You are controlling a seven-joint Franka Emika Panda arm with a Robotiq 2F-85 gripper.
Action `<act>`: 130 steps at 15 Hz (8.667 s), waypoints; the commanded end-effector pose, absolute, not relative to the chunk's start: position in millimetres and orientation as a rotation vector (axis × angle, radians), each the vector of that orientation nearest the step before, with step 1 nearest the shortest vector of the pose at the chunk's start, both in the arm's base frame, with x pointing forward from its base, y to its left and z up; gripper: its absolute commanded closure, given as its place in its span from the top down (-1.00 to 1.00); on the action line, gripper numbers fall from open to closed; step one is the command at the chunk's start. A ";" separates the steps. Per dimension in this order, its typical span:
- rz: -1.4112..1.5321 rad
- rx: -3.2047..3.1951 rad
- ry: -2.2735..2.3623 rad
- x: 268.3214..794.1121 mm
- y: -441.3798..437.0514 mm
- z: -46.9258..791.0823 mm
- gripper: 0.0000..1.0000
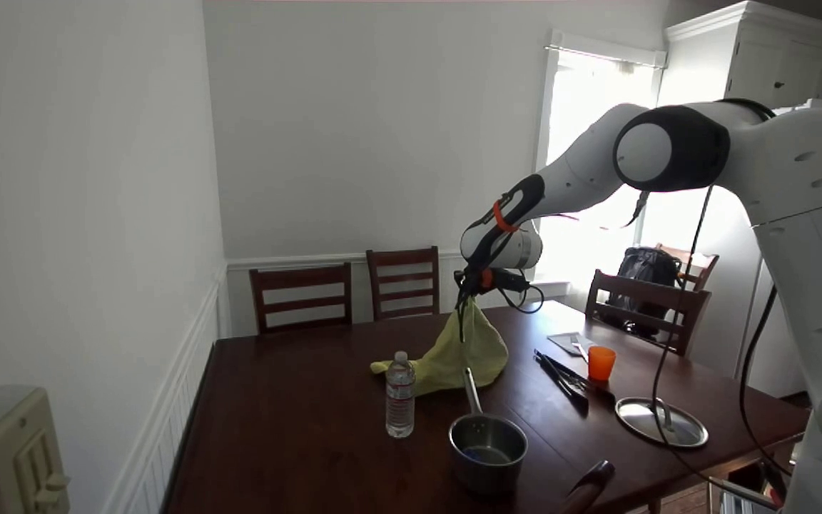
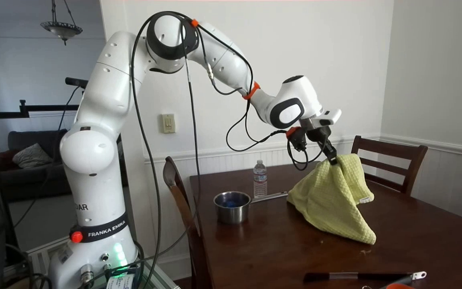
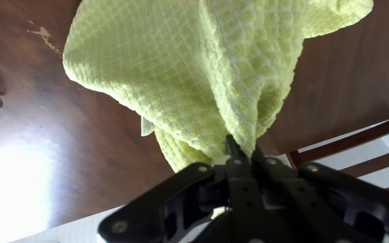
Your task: Pick up the light green towel and spread it evenly on the table
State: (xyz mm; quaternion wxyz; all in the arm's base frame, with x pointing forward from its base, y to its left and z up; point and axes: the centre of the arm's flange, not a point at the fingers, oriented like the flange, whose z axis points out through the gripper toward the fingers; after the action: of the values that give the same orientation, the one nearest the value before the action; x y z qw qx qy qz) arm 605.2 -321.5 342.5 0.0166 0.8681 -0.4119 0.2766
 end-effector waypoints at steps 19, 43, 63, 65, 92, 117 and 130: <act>0.564 2.328 -1.532 584.7 -347.0 349.2 -0.01; 0.122 3.109 -1.184 727.9 -277.8 258.2 1.00; 0.116 3.161 -0.573 793.3 -265.7 154.9 1.00; 0.102 3.163 -0.517 794.4 -263.8 152.1 0.53; 0.724 3.162 -0.108 808.2 -206.8 376.6 -0.93; 0.288 2.978 -0.639 671.9 -377.1 297.9 1.00; 0.229 2.923 -0.338 705.0 -413.9 270.5 1.00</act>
State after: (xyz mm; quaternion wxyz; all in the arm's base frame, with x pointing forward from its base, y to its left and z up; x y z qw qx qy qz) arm 692.7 -430.3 268.7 0.0814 0.9743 -0.1706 0.1225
